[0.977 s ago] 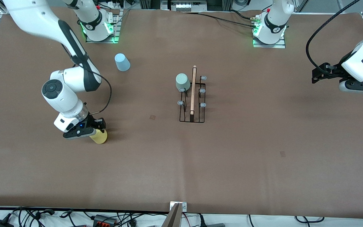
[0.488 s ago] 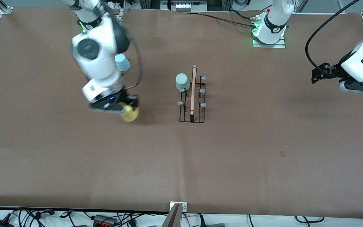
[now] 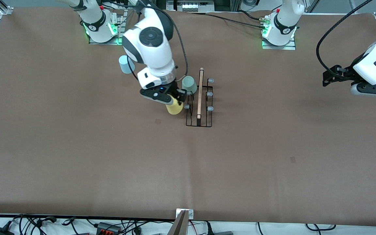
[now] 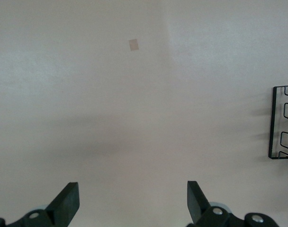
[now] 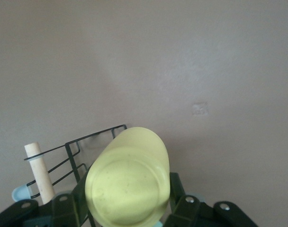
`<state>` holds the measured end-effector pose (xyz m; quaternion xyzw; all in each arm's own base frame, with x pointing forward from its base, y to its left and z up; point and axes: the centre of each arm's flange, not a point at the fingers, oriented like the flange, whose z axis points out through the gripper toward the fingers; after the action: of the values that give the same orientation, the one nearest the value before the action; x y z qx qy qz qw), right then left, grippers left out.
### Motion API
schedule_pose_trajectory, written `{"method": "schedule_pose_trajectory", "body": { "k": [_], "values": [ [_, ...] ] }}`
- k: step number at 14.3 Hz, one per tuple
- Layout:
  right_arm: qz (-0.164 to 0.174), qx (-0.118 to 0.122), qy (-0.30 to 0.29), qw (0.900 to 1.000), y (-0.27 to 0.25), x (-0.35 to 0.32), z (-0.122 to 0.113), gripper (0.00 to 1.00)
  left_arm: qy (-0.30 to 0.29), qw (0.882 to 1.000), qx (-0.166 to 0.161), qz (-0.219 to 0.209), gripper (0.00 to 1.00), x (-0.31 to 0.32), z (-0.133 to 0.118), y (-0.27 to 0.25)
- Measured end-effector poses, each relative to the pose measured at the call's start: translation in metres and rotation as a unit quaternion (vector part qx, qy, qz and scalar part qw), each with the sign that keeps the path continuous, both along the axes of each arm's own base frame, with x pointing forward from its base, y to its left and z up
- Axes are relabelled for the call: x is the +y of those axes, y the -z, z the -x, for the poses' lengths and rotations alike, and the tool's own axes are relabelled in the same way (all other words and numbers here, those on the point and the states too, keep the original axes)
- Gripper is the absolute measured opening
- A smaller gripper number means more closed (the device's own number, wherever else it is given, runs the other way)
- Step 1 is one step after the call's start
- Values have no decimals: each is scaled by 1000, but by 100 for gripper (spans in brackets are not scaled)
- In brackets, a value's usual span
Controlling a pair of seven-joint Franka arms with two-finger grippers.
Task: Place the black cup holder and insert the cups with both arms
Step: 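Carry the yellow cup to the rack and lower it onto a peg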
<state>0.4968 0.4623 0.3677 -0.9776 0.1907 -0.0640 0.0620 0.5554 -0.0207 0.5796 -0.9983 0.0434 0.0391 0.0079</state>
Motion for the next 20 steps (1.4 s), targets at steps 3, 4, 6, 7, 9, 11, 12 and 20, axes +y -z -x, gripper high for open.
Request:
{"method": "schedule_pose_trajectory", "body": {
  "k": [3, 4, 6, 7, 9, 11, 12, 20],
  "values": [
    [-5, 1, 4, 1000, 4, 12, 1, 68, 0, 1000, 0, 0, 100, 0, 0, 0],
    [-5, 2, 4, 1000, 4, 14, 1, 68, 0, 1000, 0, 0, 100, 0, 0, 0],
    [-7, 2, 4, 1000, 6, 18, -1, 68, 0, 1000, 0, 0, 100, 0, 0, 0],
    [-9, 2, 3, 1000, 8, 21, -2, 68, 0, 1000, 0, 0, 100, 0, 0, 0],
    [-9, 5, 0, 1000, 16, 29, -2, 68, 0, 1000, 0, 0, 100, 0, 0, 0],
    [-10, 8, -3, 1000, 24, 35, -1, 68, 0, 1000, 0, 0, 100, 0, 0, 0],
    [-10, 9, -4, 1000, 27, 36, 0, 68, 0, 1000, 0, 0, 100, 0, 0, 0],
    [60, 19, -31, 998, -30, -48, -53, 100, 0, 1000, 0, 0, 100, 0, 0, 0]
  ]
}}
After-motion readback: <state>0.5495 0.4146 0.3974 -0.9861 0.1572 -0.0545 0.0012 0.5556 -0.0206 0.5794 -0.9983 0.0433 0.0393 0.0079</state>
